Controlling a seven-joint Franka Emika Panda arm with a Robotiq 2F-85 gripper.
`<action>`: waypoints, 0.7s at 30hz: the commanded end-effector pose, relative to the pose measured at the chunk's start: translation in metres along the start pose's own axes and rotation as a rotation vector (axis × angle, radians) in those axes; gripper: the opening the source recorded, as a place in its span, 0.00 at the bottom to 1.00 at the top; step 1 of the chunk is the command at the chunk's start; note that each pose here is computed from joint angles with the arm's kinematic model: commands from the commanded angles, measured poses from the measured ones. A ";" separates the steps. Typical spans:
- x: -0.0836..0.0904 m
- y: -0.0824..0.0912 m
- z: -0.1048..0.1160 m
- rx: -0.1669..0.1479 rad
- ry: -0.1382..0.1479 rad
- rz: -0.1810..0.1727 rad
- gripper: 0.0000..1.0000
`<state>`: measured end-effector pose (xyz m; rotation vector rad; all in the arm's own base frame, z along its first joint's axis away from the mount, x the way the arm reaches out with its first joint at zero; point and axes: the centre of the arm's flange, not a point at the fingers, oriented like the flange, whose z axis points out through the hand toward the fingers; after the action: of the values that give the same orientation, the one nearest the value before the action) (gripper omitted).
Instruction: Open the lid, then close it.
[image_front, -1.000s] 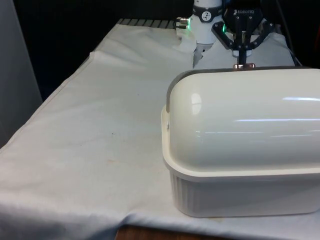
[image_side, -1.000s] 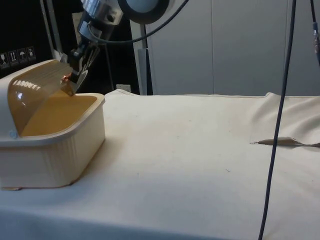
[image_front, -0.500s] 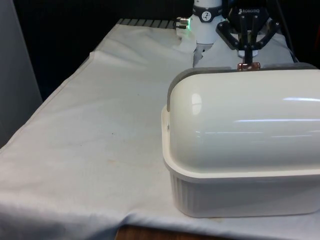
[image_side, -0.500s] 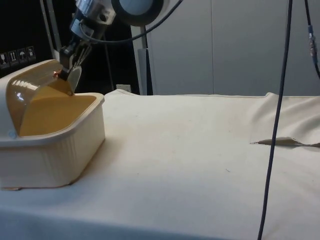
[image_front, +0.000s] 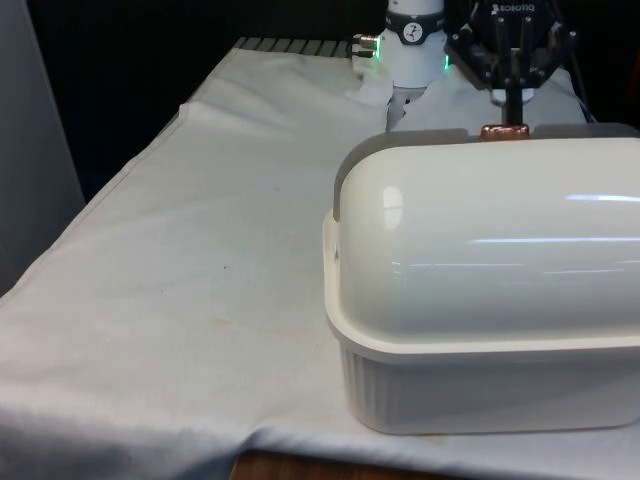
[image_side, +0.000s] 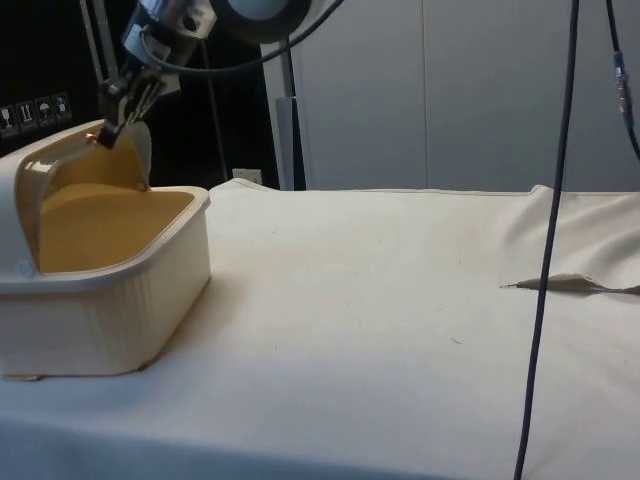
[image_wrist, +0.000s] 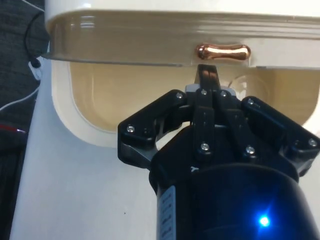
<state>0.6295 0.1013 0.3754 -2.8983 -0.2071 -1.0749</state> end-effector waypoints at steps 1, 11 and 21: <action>0.002 -0.001 0.001 0.002 0.015 0.005 0.00; 0.017 -0.002 -0.006 0.003 0.040 0.003 0.00; 0.037 -0.001 -0.030 0.004 0.068 0.003 0.00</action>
<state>0.6376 0.1029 0.4194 -2.8523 -0.2012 -1.1706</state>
